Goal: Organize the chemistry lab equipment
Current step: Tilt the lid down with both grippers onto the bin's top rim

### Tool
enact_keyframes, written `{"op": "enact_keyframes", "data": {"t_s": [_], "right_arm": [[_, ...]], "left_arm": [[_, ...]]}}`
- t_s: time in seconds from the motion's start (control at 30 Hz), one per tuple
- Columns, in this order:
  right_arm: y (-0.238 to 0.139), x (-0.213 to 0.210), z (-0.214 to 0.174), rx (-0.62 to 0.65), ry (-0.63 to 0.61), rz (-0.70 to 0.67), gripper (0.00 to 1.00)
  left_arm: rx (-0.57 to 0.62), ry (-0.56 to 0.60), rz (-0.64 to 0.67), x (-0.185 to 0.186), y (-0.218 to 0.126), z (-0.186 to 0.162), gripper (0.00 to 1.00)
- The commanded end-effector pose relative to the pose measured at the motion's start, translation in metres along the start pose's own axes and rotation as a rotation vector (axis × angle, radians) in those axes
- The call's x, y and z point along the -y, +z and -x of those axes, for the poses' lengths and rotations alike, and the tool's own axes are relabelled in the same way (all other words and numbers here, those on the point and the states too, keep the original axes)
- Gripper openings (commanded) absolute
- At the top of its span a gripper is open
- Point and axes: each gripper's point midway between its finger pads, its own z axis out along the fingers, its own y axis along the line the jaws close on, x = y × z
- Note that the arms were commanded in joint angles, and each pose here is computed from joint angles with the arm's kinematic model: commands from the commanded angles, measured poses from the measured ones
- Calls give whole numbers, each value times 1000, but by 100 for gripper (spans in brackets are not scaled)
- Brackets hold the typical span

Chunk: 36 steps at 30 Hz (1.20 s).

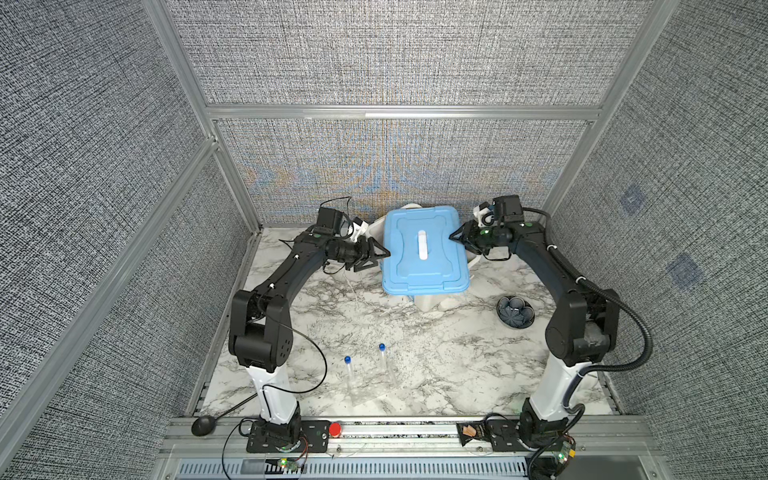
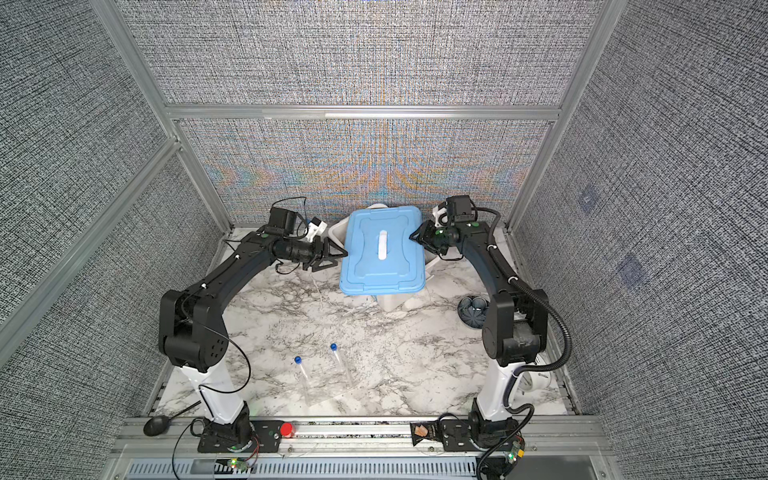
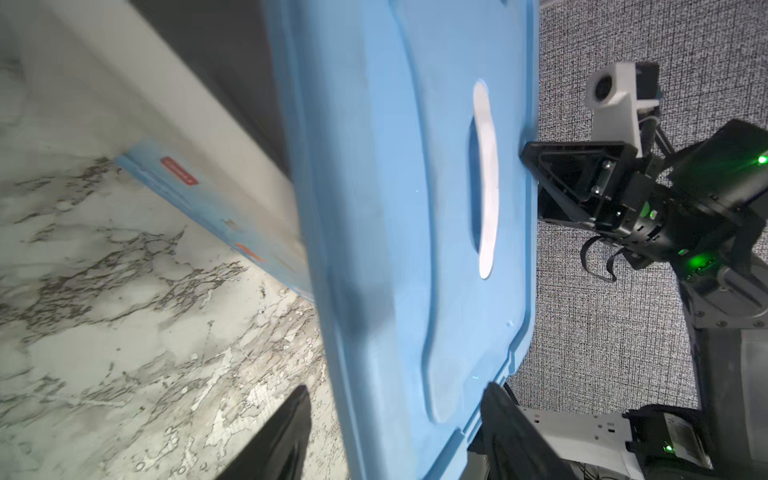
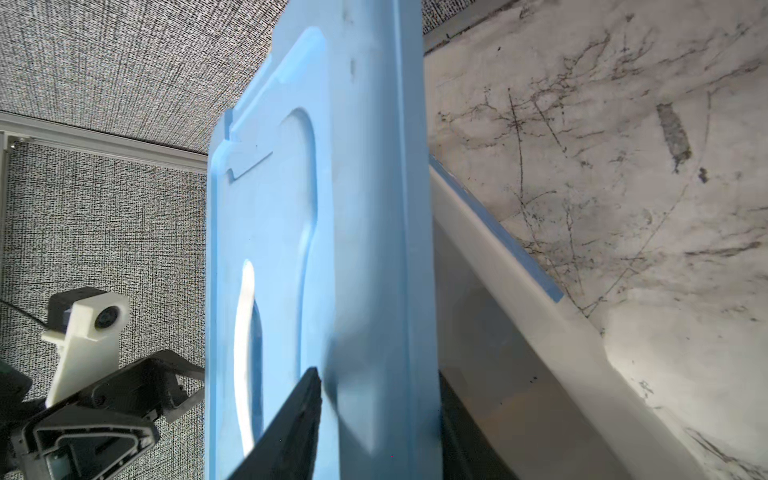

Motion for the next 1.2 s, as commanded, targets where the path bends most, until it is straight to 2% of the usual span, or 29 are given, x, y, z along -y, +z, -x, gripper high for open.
{"op": "enact_keyframes", "data": {"t_s": [0.0,0.17,0.3,0.4,0.5,0.63,0.83,0.93,1.03,1.17], "right_arm": [[-2,-11,4,5,-27,33,42],[1,-18,11,13,-33,61,40],[4,-22,19,28,-46,70,39],[7,-21,25,36,-53,66,35],[11,-20,25,25,-47,59,35],[3,-28,26,39,-95,59,36],[-7,-34,21,50,-180,10,46],[-10,-40,12,24,-231,-8,51],[-8,-40,-2,-30,-260,-22,56],[-2,-33,-19,-99,-260,-46,64]], "left_arm": [[-36,15,-28,15,0,-10,59],[-52,28,-43,24,6,-16,52],[-36,40,-49,27,7,-11,51],[-25,41,-50,24,12,-5,52],[-24,26,-35,21,16,2,52],[2,71,-38,34,8,9,54],[32,124,-11,52,-8,15,60],[59,137,48,53,-21,14,63],[76,104,143,39,-37,6,70],[85,37,275,-1,-46,-7,75]]}}
